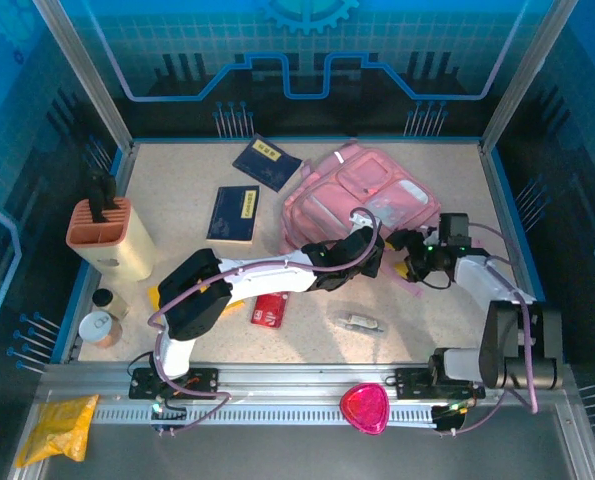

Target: Pack the student bag

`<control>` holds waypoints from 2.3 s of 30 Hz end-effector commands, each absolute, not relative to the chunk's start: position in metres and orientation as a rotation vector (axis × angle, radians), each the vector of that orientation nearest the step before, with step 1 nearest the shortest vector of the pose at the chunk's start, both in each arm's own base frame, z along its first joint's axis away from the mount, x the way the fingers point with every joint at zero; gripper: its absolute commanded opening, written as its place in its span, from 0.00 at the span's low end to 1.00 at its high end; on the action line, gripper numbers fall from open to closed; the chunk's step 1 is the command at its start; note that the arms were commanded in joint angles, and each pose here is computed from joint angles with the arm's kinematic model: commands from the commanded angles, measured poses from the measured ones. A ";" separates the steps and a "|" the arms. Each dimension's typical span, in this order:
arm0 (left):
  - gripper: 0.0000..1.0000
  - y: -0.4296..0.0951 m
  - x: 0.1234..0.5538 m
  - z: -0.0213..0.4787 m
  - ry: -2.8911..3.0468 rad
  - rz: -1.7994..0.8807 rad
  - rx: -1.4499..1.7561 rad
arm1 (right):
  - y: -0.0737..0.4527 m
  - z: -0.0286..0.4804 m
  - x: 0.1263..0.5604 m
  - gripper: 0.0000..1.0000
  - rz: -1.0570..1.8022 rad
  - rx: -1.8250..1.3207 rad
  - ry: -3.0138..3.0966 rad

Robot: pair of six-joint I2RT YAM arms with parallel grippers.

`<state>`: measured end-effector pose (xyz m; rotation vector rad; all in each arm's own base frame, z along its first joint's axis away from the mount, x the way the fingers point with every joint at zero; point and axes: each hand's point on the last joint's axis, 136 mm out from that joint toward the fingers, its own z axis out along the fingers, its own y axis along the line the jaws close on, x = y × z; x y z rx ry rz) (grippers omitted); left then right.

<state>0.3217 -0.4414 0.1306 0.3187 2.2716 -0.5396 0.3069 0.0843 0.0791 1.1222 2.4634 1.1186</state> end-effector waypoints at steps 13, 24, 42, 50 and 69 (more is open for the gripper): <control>0.00 -0.450 0.316 0.163 2.226 -0.588 0.367 | 0.087 0.090 0.355 0.03 1.162 1.054 2.357; 0.00 -0.399 0.313 0.143 2.271 -0.435 0.295 | 0.037 0.118 0.362 0.00 1.146 1.074 2.264; 0.00 -0.393 0.322 0.142 2.319 -0.557 0.255 | 0.014 0.137 0.413 0.33 1.130 1.016 2.253; 0.00 -0.413 0.324 0.154 2.307 -0.604 0.266 | 0.031 0.151 0.357 0.61 1.007 0.866 2.380; 0.00 -0.415 0.314 0.158 2.309 -0.618 0.252 | 0.133 0.106 0.322 0.66 1.245 0.971 2.498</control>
